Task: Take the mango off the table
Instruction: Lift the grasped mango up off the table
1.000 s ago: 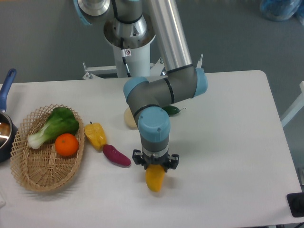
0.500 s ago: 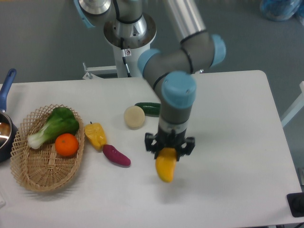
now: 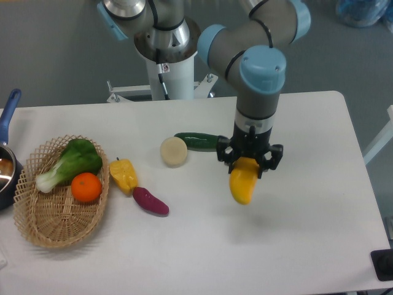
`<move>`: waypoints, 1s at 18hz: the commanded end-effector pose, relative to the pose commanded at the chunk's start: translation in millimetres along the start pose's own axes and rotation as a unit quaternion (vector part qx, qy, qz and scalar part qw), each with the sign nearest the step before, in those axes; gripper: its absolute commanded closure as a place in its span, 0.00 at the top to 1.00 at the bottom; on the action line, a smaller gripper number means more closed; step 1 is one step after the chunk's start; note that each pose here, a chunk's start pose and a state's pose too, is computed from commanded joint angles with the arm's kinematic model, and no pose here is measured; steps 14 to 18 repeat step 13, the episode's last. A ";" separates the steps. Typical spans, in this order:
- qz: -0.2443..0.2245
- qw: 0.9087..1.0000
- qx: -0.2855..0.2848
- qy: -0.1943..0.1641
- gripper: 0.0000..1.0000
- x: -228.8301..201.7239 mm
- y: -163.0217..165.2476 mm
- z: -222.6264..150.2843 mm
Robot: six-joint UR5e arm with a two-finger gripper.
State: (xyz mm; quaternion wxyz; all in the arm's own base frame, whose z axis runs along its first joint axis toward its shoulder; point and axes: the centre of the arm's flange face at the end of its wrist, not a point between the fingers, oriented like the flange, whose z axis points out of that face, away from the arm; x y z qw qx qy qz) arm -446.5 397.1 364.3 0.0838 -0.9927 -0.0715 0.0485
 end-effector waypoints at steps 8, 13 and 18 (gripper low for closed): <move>0.073 0.997 -0.028 0.019 0.24 -14.8 41.8 -13.1; 0.134 0.988 -0.077 0.023 0.24 -18.6 79.9 -0.5; 0.134 0.988 -0.077 0.023 0.24 -18.6 79.9 -0.5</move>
